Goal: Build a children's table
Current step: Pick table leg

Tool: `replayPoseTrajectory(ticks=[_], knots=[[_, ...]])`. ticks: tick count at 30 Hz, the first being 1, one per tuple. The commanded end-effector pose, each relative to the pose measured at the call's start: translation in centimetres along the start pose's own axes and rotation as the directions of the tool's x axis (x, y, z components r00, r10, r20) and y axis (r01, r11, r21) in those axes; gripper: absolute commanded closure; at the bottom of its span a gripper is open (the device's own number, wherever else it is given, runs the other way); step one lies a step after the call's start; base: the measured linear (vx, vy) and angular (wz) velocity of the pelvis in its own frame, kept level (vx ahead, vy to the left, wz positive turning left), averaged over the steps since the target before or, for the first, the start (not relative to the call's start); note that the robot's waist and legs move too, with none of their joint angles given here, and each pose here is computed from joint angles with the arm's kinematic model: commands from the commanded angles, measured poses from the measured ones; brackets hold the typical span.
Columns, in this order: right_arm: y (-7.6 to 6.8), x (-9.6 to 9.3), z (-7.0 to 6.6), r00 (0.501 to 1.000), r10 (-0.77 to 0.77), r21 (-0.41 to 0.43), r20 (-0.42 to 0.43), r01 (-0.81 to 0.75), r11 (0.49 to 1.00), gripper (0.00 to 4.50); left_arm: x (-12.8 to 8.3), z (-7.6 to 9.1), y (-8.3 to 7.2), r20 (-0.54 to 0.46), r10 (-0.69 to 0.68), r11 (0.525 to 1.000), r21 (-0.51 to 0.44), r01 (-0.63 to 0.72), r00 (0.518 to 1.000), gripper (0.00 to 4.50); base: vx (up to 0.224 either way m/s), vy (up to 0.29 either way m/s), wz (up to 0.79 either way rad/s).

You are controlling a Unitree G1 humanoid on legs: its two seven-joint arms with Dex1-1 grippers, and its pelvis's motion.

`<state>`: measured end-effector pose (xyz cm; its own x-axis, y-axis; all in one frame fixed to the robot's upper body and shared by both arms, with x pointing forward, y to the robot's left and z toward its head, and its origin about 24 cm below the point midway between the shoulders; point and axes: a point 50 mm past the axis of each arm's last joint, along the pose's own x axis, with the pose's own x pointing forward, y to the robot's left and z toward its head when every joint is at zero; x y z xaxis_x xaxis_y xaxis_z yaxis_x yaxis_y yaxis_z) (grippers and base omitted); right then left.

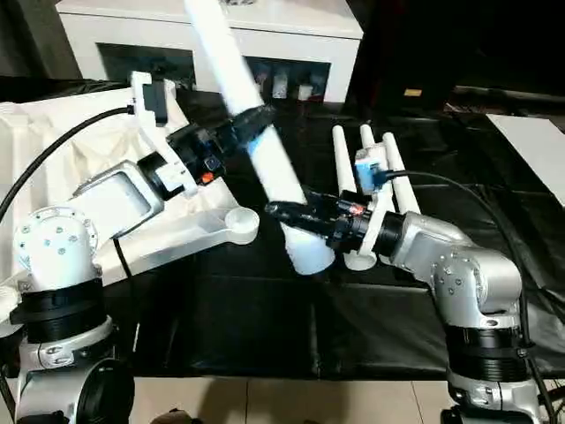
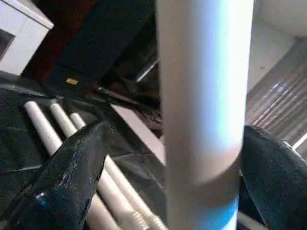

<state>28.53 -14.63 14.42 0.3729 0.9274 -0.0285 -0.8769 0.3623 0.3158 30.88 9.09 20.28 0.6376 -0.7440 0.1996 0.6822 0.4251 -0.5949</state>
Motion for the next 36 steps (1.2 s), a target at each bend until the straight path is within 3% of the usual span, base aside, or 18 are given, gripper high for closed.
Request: replayPoseTrajectory(ticks=[1,5,7,8,12,15,17,19,22,29,36], knots=[[-0.1,0.3,-0.1,0.998,-0.049,-0.07,-0.034,0.047,0.996,2.64,0.2,0.2,-0.7,-0.006,-0.03,1.0,0.003,0.03,1.0,0.0,0.0,0.0,0.0],[-0.4,1.9,-0.6,0.987,-0.139,-0.195,-0.081,0.121,0.973,2.64,0.6,-0.1,0.0,-0.017,0.05,0.999,0.018,-0.049,0.999,0.35,0.0,0.0,0.0],[-0.5,2.3,-0.6,0.984,-0.165,-0.208,-0.07,0.147,0.967,2.64,0.6,-0.1,0.2,-0.017,0.065,0.998,0.021,-0.065,0.998,0.41,0.0,0.0,0.0],[-0.6,2.5,-0.5,0.981,-0.182,-0.204,-0.063,0.165,0.965,2.64,0.6,-0.1,0.2,-0.017,0.069,0.997,0.023,-0.069,0.997,0.7,0.0,0.0,0.0],[-0.9,3.1,-0.8,0.966,-0.243,-0.256,-0.085,0.215,0.943,2.64,0.5,-0.1,0.4,-0.025,0.095,0.995,0.043,-0.094,0.995,0.83,0.0,0.0,0.0],[-0.6,4.0,-1.1,0.951,-0.292,-0.405,-0.104,0.228,0.886,2.64,0.6,-0.3,0.9,-0.028,0.152,0.986,0.073,-0.149,0.988,1.22,0.0,0.0,0.0],[-0.6,4.3,-1.2,0.945,-0.308,-0.44,-0.107,0.233,0.867,2.64,0.7,-0.2,1.1,-0.023,0.175,0.982,0.077,-0.172,0.984,1.24,0.0,0.0,0.0],[-0.4,4.8,-1.3,0.944,-0.317,-0.449,-0.09,0.245,0.859,2.64,0.7,0.0,1.7,0.002,0.217,0.974,0.073,-0.217,0.976,1.59,0.0,0.0,0.0],[-0.3,5.0,-1.5,0.941,-0.327,-0.45,-0.089,0.255,0.856,2.64,0.5,0.2,2.0,0.017,0.244,0.967,0.074,-0.245,0.97,1.7,0.0,0.0,0.0],[0.0,5.5,-1.8,0.941,-0.33,-0.46,-0.073,0.262,0.848,2.64,0.5,1.0,2.9,0.081,0.306,0.947,0.073,-0.311,0.949,2.43,0.0,0.0,0.0],[0.0,5.8,-1.7,0.941,-0.33,-0.467,-0.075,0.259,0.846,2.64,0.3,1.2,3.3,0.097,0.339,0.934,0.083,-0.347,0.936,2.66,0.0,0.0,0.0]])
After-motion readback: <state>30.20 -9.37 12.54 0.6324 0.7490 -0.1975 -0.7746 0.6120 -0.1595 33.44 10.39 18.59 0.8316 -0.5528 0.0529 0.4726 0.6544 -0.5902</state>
